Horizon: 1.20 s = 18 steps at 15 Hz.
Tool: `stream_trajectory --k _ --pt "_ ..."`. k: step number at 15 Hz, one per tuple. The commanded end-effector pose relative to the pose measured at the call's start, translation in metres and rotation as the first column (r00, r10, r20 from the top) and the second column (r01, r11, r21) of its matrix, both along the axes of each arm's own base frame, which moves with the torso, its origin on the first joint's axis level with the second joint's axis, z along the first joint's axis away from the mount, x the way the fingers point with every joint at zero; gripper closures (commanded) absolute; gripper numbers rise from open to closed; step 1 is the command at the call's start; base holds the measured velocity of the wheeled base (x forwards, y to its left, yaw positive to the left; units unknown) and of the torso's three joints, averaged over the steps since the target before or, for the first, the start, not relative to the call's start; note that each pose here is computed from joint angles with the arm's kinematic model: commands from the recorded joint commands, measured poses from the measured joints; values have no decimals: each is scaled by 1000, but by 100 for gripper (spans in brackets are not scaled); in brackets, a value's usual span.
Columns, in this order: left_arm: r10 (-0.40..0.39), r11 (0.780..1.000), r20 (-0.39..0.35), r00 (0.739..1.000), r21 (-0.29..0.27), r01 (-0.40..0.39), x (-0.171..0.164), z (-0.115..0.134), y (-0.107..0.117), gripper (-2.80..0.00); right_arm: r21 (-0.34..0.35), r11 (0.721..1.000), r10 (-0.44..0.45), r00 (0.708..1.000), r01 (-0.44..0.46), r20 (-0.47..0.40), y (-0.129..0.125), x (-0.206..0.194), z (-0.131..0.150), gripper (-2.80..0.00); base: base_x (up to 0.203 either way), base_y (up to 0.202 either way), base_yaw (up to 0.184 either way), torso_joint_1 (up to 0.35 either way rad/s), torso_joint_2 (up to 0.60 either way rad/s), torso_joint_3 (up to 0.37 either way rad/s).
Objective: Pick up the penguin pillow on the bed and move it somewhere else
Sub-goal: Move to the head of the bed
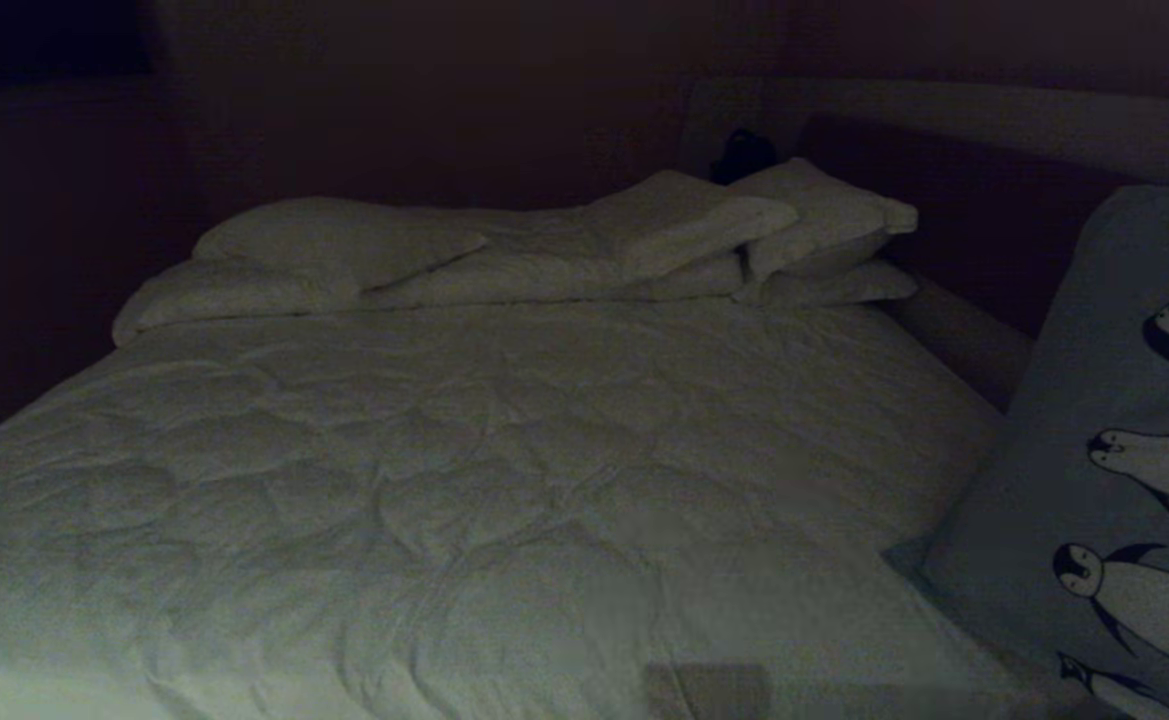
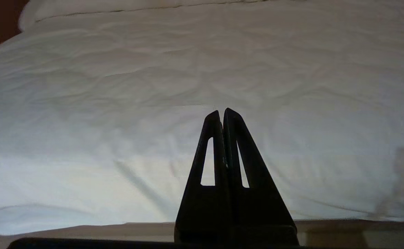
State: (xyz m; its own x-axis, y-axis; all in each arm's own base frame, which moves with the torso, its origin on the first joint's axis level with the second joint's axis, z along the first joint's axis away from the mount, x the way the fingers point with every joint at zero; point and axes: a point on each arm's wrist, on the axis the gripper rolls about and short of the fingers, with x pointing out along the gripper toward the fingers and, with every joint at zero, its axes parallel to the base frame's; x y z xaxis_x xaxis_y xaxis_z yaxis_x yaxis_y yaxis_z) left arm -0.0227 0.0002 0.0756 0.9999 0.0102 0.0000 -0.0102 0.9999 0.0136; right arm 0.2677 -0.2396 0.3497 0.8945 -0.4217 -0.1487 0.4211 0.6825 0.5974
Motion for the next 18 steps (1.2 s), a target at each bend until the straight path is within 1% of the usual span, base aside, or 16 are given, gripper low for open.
stream_trajectory --k 1,12,18 --pt "1 1000 0 1000 -1 -1 0 0 0 0 6 1000 2 1000 -2 -2 -1 1 -1 0 0 -134 -3 0 2 3" --pt "-3 1000 3 1000 -6 3 0 0 0 0 -1 1000 27 1000 -27 -1 8 6 0 0 0 -6 -1 0 0 0" --pt "-3 1000 2 1000 -6 3 0 0 0 0 3 1000 29 1000 -29 -5 7 7 -2 0 0 0 0 0 0 0"
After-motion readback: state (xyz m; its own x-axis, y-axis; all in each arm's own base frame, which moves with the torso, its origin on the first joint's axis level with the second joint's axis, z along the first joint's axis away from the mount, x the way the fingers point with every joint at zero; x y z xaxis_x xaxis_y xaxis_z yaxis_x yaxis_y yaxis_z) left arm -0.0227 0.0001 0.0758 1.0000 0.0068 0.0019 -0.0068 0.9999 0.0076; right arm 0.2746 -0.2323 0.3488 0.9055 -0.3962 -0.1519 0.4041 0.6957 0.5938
